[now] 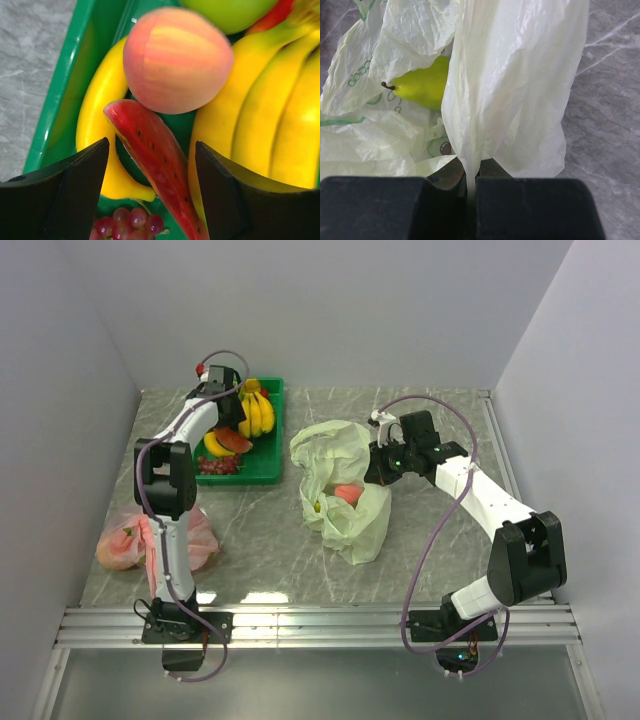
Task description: Place the fake fruits into the plastic bag and tie a complex knot
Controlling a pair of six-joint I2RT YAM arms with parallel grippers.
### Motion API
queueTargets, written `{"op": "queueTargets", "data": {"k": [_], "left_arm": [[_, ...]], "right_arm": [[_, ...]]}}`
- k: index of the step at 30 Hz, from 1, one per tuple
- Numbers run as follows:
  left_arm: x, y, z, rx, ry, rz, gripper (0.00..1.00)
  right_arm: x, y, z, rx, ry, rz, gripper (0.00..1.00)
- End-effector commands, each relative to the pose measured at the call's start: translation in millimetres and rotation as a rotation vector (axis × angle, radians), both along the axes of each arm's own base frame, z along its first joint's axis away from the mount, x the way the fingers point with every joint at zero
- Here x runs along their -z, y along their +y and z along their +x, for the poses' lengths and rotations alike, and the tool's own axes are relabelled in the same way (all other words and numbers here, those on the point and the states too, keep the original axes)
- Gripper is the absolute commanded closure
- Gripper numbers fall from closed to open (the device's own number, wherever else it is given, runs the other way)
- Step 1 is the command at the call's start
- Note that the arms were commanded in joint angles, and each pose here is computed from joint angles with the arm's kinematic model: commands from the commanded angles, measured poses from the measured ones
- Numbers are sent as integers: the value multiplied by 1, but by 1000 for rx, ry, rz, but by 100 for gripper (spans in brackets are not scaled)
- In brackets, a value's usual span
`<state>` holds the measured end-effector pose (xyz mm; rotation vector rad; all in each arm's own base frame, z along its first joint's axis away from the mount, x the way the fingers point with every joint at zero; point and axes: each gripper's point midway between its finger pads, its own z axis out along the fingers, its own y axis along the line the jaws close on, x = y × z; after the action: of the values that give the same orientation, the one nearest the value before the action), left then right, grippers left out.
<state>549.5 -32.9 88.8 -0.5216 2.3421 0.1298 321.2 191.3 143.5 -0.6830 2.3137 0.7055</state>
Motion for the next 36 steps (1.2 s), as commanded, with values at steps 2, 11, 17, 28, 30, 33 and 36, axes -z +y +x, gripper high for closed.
{"op": "queueTargets", "data": {"k": [2, 11, 17, 28, 30, 33, 36], "left_arm": [[4, 0, 5, -30, 3, 3, 26], [6, -4, 3, -25, 28, -30, 56], [-77, -16, 1, 32, -135, -107, 80], [-253, -135, -79, 591, -554, -388, 98], [-271, -173, -107, 733, -612, -410, 98], [-281, -223, -146, 923, -711, -417, 98], [-270, -267, -175, 1064, -760, -369, 96]], "right_arm": [[-13, 0, 4, -1, -47, 3, 100], [-13, 0, 4, 2, -41, 6, 100], [-15, 1, 3, -2, -41, 12, 100], [-21, 4, 1, 13, -18, 43, 100], [-21, 4, 1, 19, -12, 46, 100], [-21, 3, 2, 24, -3, 53, 100], [-21, 0, 2, 35, 8, 55, 100]]}}
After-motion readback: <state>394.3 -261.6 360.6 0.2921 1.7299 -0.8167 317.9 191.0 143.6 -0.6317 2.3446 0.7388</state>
